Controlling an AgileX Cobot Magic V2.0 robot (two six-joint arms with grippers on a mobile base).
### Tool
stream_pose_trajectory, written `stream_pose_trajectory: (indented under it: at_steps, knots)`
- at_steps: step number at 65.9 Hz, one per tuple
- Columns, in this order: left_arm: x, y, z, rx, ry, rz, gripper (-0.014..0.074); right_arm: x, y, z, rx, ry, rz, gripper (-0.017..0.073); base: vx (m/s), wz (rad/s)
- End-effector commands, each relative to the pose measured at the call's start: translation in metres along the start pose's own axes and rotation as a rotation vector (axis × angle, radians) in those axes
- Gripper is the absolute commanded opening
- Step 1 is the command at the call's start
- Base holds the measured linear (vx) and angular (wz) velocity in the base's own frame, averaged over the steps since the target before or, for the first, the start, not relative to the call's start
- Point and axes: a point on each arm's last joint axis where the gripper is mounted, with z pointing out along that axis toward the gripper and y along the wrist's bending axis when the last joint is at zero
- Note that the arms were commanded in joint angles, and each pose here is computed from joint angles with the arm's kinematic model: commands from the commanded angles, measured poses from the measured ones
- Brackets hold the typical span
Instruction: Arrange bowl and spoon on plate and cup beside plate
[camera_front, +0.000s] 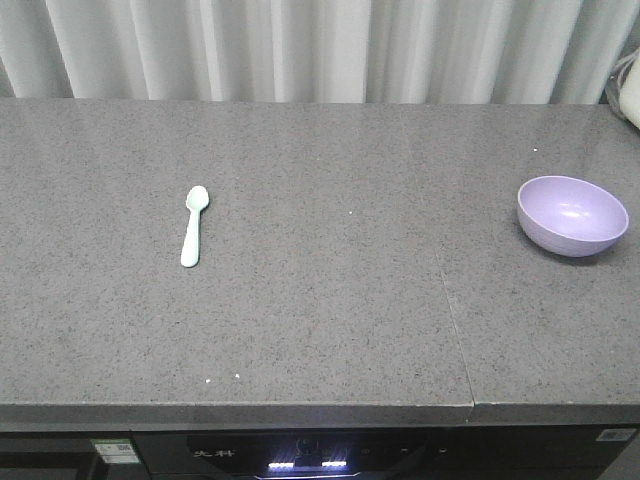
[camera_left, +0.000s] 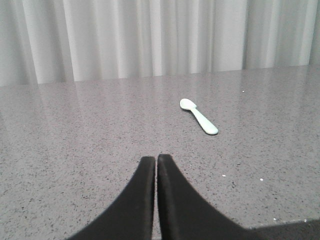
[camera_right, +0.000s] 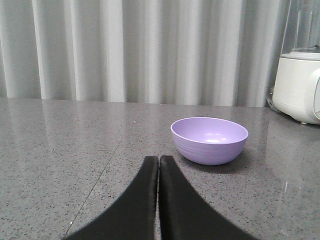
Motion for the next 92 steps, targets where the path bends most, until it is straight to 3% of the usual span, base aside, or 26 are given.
stream_pose_trajectory:
  at_steps: [1, 92]
  knots:
    - [0.0023, -0.0007, 0.0002, 0.012, -0.062, -0.011, -0.0006, -0.0071, -0.0012, -0.0007, 0.016, -0.081, -0.013, -0.0002, 0.05, 0.01]
    - [0.0023, -0.0007, 0.0002, 0.012, -0.062, -0.011, -0.0006, -0.0071, -0.0012, -0.0007, 0.016, -0.081, -0.013, -0.0002, 0.03, 0.00]
